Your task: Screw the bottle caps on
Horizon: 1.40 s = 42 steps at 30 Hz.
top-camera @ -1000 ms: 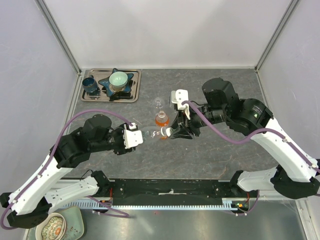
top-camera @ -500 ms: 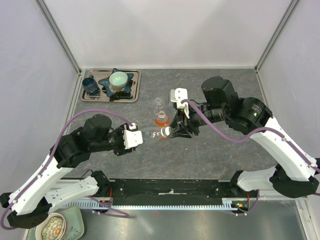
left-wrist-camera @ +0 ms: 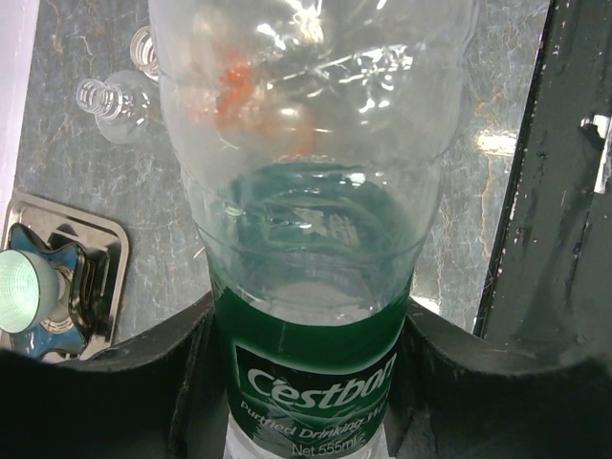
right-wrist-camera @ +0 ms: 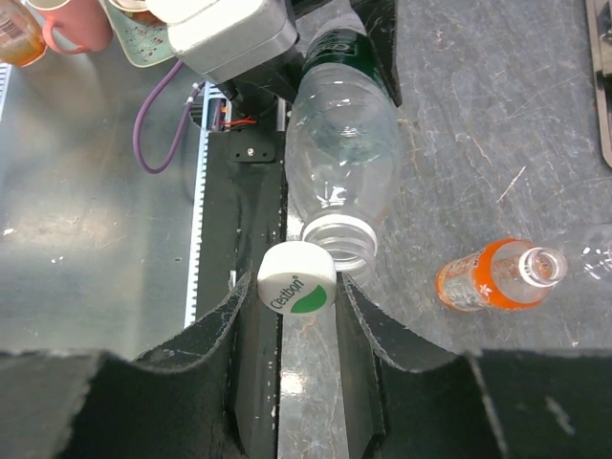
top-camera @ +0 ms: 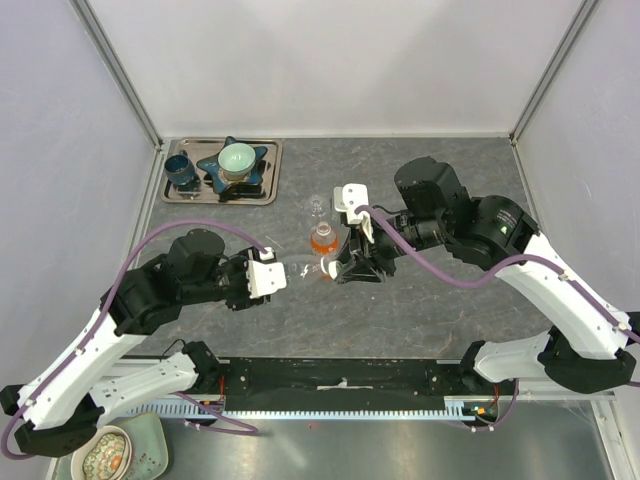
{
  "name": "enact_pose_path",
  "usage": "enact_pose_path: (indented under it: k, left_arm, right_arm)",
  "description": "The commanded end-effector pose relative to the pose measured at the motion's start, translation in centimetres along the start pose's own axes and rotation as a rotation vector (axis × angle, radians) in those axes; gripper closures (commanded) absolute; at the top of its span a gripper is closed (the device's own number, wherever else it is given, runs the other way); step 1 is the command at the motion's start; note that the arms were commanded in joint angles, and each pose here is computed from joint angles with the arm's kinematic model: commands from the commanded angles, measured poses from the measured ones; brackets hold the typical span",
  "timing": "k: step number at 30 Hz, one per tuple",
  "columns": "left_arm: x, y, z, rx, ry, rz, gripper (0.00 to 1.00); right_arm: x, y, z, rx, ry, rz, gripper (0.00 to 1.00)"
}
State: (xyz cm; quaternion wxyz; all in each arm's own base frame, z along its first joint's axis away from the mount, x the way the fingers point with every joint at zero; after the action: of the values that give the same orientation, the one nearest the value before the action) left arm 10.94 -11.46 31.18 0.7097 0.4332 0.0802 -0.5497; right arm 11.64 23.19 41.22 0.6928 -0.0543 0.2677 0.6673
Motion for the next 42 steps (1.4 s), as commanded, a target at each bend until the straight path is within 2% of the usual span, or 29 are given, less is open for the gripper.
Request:
enact_pose_path:
  k: [1, 6, 17, 35, 42]
  left_arm:
    - [-0.1, 1.4, 1.0, 0.051, -0.052, 0.061, 0.58]
    - [0.1, 1.3, 1.0, 0.06, -0.053, 0.056, 0.58]
    - [-0.8, 0.6, 2.1, 0.047, -0.125, -0.028, 0.58]
    - [-1.0, 0.5, 1.7, 0.062, -0.112, -0.014, 0.59]
    - [-1.0, 0.4, 1.7, 0.07, -0.118, -0.018, 0.6]
  right_arm:
    - [0.4, 0.6, 0.1, -0.014, 0.016, 0.022, 0.65]
    - [0.5, 0.8, -0.2, -0.014, 0.032, 0.021, 0.65]
    - [0.3, -0.6, 1.3, -0.052, -0.016, -0.125, 0.67]
    - [1.0, -0.3, -1.2, -0.001, 0.067, -0.055, 0.64]
    - [1.4, -0.5, -0.9, -0.001, 0.066, -0.054, 0.64]
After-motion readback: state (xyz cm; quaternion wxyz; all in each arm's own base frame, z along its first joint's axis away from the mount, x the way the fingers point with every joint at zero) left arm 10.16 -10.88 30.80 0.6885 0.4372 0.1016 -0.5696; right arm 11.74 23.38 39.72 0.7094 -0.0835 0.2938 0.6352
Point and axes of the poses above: each gripper's point midway between its finger pads, its own x axis out along the fingers, its own y axis along the line the jaws close on, z = x × y, the point moved 8 cm from there along -x, back along the fingers, and after that the axes turned 14 degrees about x, right-handed, at the moved point
